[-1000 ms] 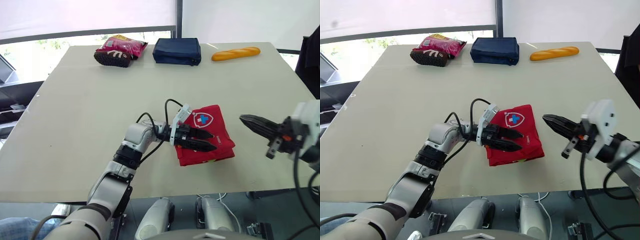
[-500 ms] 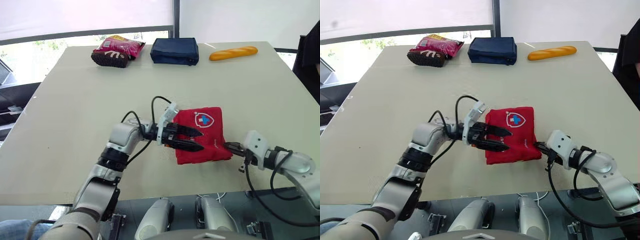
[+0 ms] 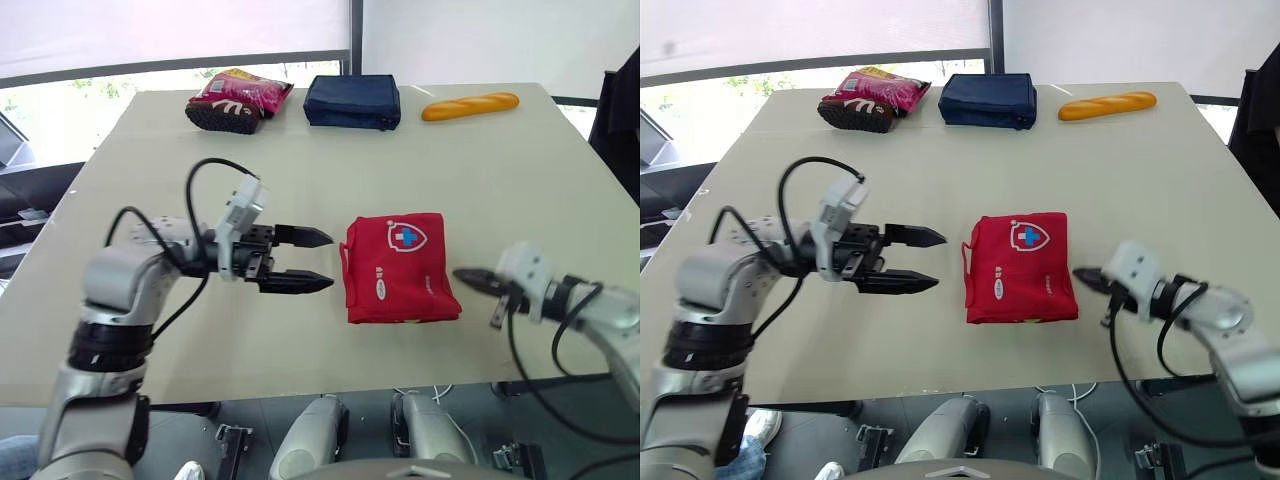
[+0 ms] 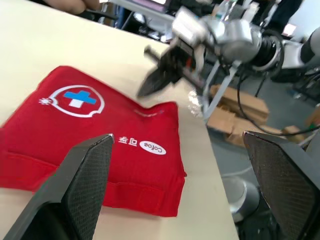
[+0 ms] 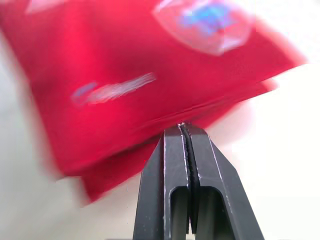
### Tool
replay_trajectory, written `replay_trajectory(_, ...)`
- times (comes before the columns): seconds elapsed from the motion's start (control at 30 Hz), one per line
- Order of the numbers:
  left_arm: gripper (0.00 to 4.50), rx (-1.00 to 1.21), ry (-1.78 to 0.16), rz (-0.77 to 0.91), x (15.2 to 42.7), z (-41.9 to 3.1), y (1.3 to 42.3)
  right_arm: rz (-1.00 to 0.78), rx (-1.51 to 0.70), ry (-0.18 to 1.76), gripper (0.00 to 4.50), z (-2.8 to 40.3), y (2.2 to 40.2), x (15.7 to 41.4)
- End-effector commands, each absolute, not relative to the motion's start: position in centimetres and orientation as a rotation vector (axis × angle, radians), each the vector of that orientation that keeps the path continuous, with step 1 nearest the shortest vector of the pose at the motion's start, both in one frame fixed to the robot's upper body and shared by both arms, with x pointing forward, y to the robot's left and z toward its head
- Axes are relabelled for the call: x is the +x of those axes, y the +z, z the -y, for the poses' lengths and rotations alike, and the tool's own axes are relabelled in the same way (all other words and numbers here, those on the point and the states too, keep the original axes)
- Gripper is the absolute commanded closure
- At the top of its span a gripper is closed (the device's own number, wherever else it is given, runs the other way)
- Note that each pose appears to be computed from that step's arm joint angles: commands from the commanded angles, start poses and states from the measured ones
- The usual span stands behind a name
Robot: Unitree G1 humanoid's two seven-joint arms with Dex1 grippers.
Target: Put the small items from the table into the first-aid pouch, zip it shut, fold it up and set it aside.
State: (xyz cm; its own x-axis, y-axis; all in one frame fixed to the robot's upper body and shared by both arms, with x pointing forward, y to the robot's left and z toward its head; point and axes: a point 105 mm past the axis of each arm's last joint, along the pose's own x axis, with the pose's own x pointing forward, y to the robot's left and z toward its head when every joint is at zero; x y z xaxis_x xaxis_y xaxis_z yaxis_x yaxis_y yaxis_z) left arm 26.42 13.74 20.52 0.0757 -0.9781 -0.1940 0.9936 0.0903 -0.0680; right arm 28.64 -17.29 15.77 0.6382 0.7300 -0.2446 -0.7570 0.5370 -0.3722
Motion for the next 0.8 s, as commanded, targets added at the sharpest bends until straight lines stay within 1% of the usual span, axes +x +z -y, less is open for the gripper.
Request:
replay_trajectory(0.03,0.10,0.145,-1.468,-0.126,25.4,-13.9,22.8,0.025,-0.422,0.894,4.50,16.9,18.3,29.7)
replay_trajectory(0.1,0.10,0.154,-1.455,-0.113,25.2,-13.9,23.2,0.026,-0.416,0.902,4.50,15.9,18.2,31.2)
replay_trajectory(0.2,0.10,0.157,-1.444,-0.087,25.0,-13.7,23.7,-0.015,-0.406,0.926,4.50,13.8,16.2,33.4)
replay_trajectory(0.27,0.10,0.157,-1.437,-0.078,24.9,-13.5,23.9,-0.128,-0.422,0.863,4.50,13.3,13.7,35.1)
replay_trajectory(0.3,0.10,0.162,-1.430,-0.076,24.9,-13.6,23.9,-0.162,-0.449,0.867,4.50,13.0,12.5,35.2)
replay_trajectory(0.37,0.10,0.162,-1.419,-0.072,24.8,-13.6,24.0,-0.223,-0.425,0.895,4.50,12.2,10.8,34.7)
replay_trajectory(0.47,0.10,0.159,-1.403,-0.076,24.7,-13.8,24.1,-0.268,-0.433,0.941,4.50,11.6,9.2,33.8)
replay_trajectory(0.57,0.10,0.157,-1.392,-0.087,24.7,-14.0,23.8,-0.230,-0.424,0.920,4.50,11.7,9.8,33.9)
replay_trajectory(0.67,0.10,0.149,-1.384,-0.100,24.7,-14.1,23.5,-0.111,-0.384,0.872,4.50,12.4,12.7,34.5)
replay_trajectory(0.77,0.10,0.142,-1.382,-0.104,24.6,-14.2,23.3,-0.039,-0.342,0.856,4.50,13.2,14.8,34.2)
replay_trajectory(0.8,0.02,0.139,-1.381,-0.105,24.5,-14.2,23.4,-0.024,-0.301,0.858,4.25,13.6,15.5,33.8)
